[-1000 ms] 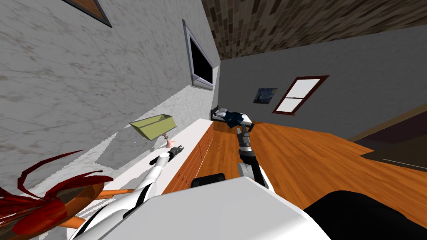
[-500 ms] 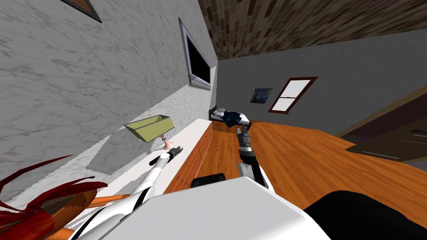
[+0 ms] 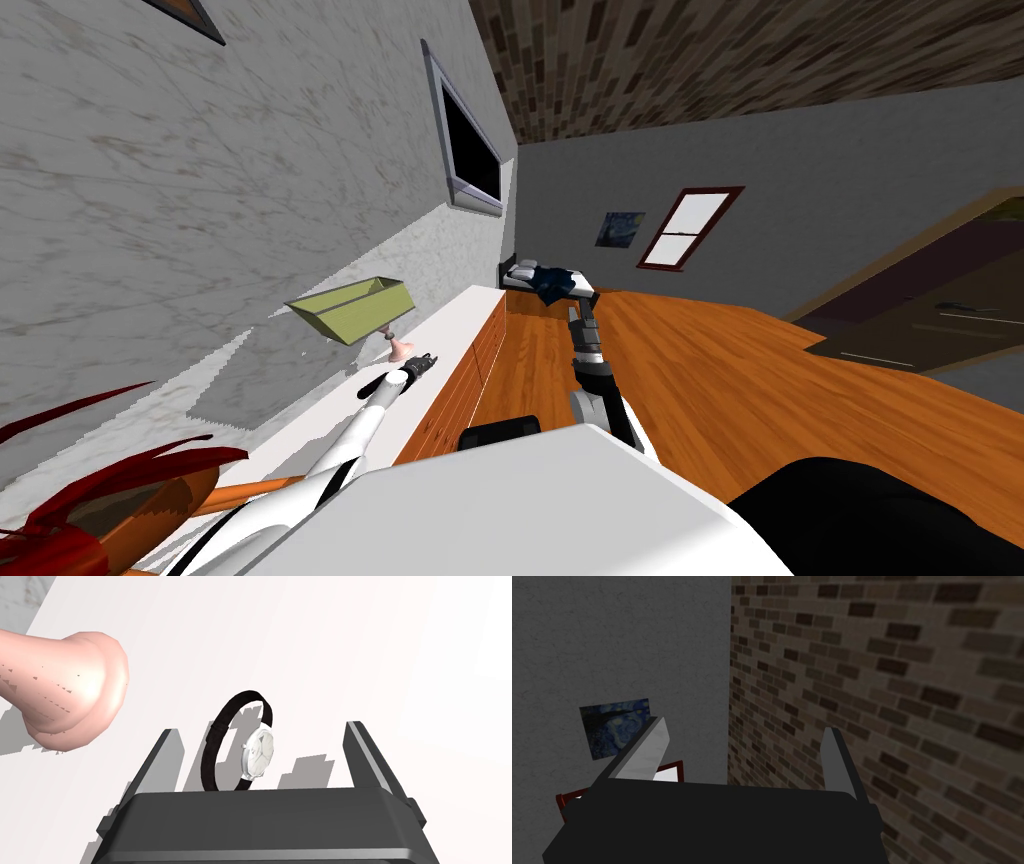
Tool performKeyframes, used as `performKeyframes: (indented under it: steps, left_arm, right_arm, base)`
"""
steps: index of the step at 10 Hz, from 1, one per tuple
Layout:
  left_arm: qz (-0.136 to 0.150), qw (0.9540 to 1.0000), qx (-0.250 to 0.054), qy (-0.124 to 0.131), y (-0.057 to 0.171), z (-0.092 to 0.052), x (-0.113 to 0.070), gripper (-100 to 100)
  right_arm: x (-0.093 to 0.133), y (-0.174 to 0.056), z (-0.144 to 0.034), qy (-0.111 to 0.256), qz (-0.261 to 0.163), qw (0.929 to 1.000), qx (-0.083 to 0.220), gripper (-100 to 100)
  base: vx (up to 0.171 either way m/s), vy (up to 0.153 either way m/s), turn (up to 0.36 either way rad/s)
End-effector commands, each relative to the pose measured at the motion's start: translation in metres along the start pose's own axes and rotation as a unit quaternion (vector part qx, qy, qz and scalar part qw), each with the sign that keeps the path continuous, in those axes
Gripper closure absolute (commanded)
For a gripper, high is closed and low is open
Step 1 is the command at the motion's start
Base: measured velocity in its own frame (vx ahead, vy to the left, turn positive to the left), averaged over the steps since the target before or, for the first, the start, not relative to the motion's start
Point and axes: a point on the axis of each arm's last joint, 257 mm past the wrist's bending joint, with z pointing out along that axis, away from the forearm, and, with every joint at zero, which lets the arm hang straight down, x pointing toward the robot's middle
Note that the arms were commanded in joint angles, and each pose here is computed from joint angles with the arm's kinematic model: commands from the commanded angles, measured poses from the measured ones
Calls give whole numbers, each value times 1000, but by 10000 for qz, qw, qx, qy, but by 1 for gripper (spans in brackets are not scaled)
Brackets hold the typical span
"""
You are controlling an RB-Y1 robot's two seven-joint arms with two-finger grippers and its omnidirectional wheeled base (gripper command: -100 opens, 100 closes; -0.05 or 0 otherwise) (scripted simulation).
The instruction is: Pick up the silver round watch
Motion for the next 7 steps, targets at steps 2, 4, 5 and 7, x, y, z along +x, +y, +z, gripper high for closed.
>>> performKeyframes:
  steps: [2,4,5,7]
  left_arm:
    - [-67,10000,71,-2,-2,-2,-4,-100]
    - [-103,9999,110,0,-3,-3,-6,-100]
    - [-114,9998,144,5,-3,-4,-8,-100]
    - [-138,9998,175,14,-4,-6,-10,-100]
  right_arm:
    - [0,0,0,0,0,10000,0,0]
    - [0,0,0,0,0,10000,0,0]
    - [0,0,0,0,0,10000,0,0]
    - [0,0,0,0,0,10000,0,0]
  base:
    - [-3,25,-84]
    - [-1,15,-50]
    - [0,23,-83]
    - [-16,17,-58]
